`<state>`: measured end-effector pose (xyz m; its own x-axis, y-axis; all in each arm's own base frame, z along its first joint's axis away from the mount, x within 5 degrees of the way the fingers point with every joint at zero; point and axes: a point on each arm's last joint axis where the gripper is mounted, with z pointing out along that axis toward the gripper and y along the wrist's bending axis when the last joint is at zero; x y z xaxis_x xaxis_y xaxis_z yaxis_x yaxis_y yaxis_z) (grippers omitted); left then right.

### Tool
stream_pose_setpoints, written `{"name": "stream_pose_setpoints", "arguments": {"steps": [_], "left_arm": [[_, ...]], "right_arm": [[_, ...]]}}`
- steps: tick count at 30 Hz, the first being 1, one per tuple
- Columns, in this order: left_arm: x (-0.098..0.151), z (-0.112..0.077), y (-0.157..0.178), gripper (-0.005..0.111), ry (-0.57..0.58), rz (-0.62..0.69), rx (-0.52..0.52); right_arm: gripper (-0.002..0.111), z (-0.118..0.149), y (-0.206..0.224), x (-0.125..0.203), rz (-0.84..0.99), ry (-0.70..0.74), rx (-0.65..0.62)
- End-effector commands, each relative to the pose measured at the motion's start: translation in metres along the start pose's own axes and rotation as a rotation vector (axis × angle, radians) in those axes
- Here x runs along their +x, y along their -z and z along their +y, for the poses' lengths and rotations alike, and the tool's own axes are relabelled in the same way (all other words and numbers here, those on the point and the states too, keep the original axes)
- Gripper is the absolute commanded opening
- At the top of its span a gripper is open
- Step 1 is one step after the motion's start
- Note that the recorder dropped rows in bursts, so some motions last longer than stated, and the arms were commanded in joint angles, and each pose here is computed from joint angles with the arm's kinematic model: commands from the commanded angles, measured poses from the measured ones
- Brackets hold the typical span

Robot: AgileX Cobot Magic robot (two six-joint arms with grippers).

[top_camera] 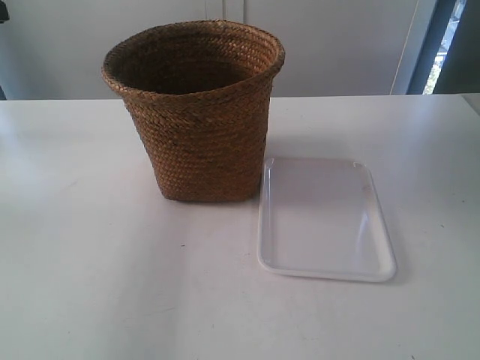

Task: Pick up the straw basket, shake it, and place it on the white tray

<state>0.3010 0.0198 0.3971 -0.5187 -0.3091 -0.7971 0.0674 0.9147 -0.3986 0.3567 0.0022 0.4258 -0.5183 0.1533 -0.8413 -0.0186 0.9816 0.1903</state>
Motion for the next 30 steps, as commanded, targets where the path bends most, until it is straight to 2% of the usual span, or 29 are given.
{"name": "stream_pose_setpoints", "arguments": {"steps": [1,11,14,20,21,22,23,24,25,26,28,30], "left_arm": [[0.0,-0.003,0.001,0.0,-0.008,0.006,0.013],[-0.006,0.001,-0.008,0.0,-0.023,-0.004,0.004],[-0.009,0.003,-0.019,0.0,-0.023,0.041,0.02],[-0.023,0.013,-0.049,0.001,-0.014,0.06,0.025],[-0.024,0.013,-0.053,0.004,-0.003,0.065,0.035],[-0.028,0.014,-0.061,0.015,0.008,0.077,0.053],[-0.029,0.015,-0.064,0.02,0.0,0.086,0.06],[-0.032,0.016,-0.073,0.035,-0.023,0.108,0.078],[-0.032,0.018,-0.078,0.042,-0.021,0.121,0.083],[-0.033,0.019,-0.088,0.053,-0.024,0.148,0.099],[-0.032,0.015,-0.098,0.058,-0.029,0.178,0.135],[-0.03,0.008,-0.104,0.059,-0.075,0.182,0.158]], "right_arm": [[0.0,0.0,0.002,-0.008,-0.074,0.012,0.001],[0.001,-0.001,-0.006,-0.011,-0.112,0.0,0.003],[0.01,-0.003,-0.016,-0.007,-0.077,-0.003,0.006],[0.031,-0.01,-0.052,0.018,0.117,0.042,0.01],[0.034,-0.01,-0.055,0.02,0.124,0.045,0.009],[0.04,-0.01,-0.059,0.022,0.133,0.052,-0.008],[0.043,-0.009,-0.061,0.023,0.136,0.053,-0.021],[0.05,-0.006,-0.065,0.024,0.136,0.043,-0.055],[0.053,-0.005,-0.069,0.025,0.135,0.039,-0.074],[0.057,-0.002,-0.076,0.022,0.087,-0.038,-0.123],[0.058,0.001,-0.079,0.014,-0.004,-0.16,-0.168],[0.058,0.006,-0.08,0.012,-0.023,-0.186,-0.225]]}}
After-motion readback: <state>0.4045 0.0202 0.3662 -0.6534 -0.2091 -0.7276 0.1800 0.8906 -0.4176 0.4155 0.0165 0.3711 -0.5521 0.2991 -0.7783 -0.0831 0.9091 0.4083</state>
